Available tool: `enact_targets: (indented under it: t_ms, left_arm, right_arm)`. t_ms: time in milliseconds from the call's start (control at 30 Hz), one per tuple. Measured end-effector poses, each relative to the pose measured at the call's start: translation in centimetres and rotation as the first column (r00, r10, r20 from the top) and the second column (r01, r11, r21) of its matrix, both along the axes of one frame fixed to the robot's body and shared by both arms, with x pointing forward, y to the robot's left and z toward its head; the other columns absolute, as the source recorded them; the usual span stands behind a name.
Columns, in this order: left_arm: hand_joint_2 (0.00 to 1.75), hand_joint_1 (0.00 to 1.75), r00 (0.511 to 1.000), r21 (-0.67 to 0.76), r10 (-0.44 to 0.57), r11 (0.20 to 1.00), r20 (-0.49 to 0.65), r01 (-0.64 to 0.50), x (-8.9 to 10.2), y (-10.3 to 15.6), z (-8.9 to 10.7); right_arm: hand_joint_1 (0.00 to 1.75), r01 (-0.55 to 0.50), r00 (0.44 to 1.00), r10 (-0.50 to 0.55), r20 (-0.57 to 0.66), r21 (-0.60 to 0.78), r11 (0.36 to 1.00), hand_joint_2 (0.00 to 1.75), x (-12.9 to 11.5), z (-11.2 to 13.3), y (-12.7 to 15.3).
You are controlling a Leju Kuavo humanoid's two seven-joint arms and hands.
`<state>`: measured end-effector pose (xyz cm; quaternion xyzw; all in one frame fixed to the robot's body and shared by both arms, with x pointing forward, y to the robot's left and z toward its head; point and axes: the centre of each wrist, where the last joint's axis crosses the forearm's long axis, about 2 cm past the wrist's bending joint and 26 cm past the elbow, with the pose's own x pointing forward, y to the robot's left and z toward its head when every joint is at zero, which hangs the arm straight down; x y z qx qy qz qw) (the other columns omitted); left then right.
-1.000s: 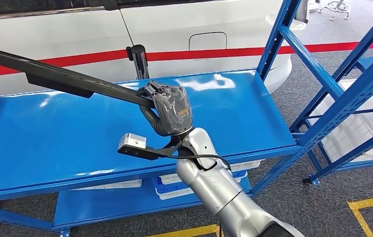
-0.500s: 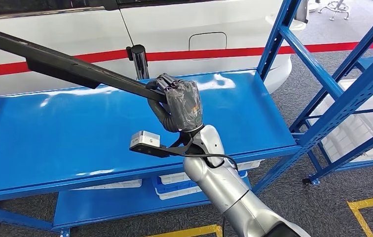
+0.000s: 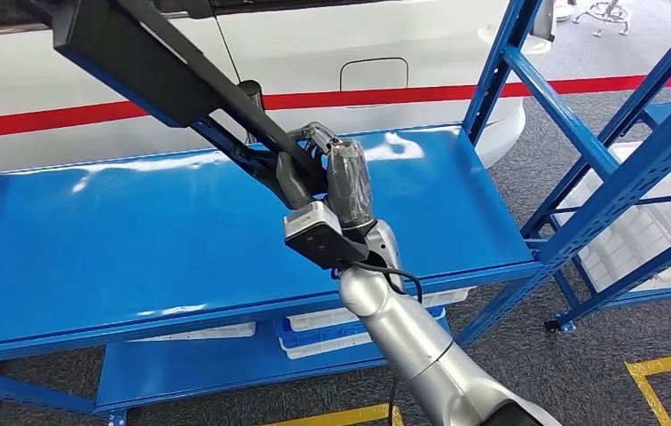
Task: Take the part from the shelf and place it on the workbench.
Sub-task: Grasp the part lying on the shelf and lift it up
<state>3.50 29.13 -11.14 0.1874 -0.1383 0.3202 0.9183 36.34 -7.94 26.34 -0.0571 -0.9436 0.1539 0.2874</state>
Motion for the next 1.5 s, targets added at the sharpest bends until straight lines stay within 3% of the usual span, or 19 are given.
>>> enact_targets:
  t_ms: [433,667,1500]
  left_arm:
    - [1.75,0.0,1.0,-0.004,-0.013,1.0,-0.021,0.013,0.0,0.8,0.0]
    - [1.75,0.0,1.0,-0.008,-0.021,1.0,-0.015,0.02,0.0,1.1,0.0]
    - [1.75,0.0,0.999,-0.015,-0.042,0.999,-0.017,0.042,-0.1,2.4,0.0]
  right_arm:
    - [1.75,-0.05,0.999,0.047,0.025,0.158,0.986,1.75,-1.6,-0.1,-1.3]
    - [1.75,-0.016,0.999,0.021,-0.026,0.153,0.988,1.75,-2.4,-2.7,-2.8]
    - [1.75,0.027,0.998,-0.018,-0.055,0.17,0.985,1.75,-3.5,-4.5,-4.6]
